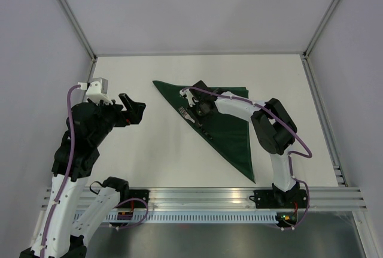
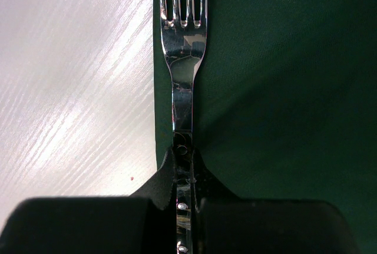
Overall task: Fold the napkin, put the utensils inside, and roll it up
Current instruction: Place the utensil onto the napkin
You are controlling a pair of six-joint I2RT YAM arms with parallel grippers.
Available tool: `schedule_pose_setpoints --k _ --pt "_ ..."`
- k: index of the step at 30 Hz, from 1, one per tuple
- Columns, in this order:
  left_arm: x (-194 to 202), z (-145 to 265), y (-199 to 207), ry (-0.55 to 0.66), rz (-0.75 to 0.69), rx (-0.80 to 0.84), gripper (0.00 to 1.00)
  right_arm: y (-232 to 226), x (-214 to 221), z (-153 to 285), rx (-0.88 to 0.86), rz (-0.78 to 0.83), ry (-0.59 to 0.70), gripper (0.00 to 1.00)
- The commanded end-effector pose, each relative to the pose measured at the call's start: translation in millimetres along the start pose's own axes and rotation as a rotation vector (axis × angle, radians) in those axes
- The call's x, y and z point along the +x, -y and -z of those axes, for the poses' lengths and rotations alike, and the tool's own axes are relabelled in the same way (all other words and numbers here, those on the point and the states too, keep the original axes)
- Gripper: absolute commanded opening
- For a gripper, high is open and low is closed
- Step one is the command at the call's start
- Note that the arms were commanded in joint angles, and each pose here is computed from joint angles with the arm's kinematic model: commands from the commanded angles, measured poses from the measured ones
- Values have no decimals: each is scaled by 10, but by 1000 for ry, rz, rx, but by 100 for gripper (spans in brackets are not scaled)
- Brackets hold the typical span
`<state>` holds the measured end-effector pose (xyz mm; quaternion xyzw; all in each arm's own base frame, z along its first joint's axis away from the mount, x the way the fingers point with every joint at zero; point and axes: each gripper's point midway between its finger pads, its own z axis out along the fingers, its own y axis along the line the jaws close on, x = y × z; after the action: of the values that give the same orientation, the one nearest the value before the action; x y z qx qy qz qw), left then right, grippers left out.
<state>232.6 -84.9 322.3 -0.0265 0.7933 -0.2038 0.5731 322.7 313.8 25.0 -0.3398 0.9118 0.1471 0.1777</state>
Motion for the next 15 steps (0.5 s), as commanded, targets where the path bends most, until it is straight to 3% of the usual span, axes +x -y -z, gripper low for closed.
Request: schedule_pose_setpoints --k 1,5,15 --pt "-46 16 12 13 8 0 100 17 -55 22 20 -18 9 0" --pt "-40 5 4 10 4 -2 100 16 -57 19 18 -15 9 1" --pt "-54 27 54 12 -16 28 100 -32 -162 194 7 4 45 45"
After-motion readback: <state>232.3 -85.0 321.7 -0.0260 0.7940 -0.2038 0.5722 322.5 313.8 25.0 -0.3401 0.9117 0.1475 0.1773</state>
